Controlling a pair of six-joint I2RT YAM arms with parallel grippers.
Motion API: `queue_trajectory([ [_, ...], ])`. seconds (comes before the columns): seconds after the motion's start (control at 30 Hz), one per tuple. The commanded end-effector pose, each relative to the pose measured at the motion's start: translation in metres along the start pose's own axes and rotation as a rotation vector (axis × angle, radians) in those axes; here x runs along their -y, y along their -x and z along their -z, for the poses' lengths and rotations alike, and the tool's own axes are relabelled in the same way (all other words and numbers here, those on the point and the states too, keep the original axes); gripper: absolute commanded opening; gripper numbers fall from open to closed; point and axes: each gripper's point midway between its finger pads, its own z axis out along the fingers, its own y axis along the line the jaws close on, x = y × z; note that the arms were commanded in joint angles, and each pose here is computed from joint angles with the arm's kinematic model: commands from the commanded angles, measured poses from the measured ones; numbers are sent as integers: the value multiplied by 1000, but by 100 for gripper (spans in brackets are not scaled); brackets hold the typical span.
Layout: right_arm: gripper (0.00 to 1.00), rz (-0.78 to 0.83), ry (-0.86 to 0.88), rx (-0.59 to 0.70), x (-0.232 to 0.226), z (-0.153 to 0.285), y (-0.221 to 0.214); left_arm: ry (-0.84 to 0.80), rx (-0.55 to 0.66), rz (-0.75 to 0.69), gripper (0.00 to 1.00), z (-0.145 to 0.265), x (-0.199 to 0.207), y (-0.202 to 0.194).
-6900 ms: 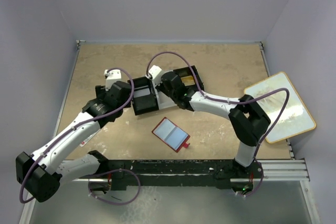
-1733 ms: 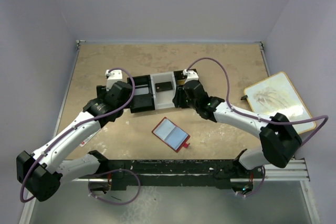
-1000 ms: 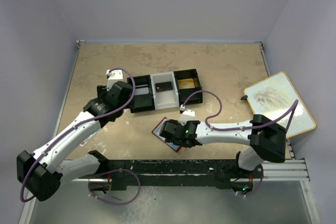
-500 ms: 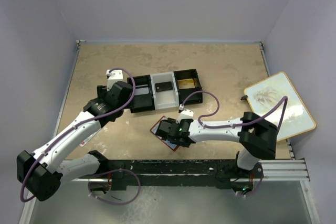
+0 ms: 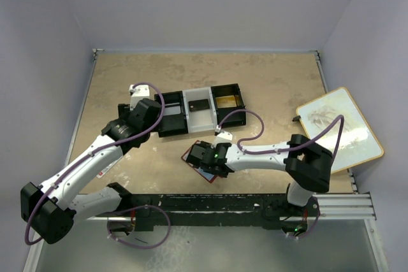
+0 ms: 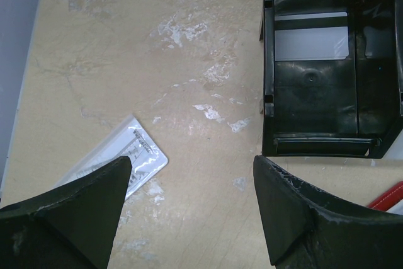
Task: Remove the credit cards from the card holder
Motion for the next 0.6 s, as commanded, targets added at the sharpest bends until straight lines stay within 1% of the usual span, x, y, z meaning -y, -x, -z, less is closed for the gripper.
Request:
queue_trajectory([
  [0.0,84,4,-40,16,2,-23,4,-11,19,11,76,0,3,7],
  [0.1,83,39,-144,12,13,-37,2,-13,17,10,76,-1,3,6],
  [0.17,81,68,-206,6,26,-47,-4,-14,15,9,76,-1,4,6],
  [0.27,73,106,-241,-18,38,-59,-16,-14,13,7,76,-1,4,5],
  [0.4,56,130,-258,-21,48,-62,-20,-15,14,8,76,-1,4,6],
  [0.47,51,143,-242,-8,45,-59,-14,-16,13,6,76,-2,5,5],
  [0.57,49,172,-205,17,36,-55,-5,-17,7,-1,76,-3,6,4],
])
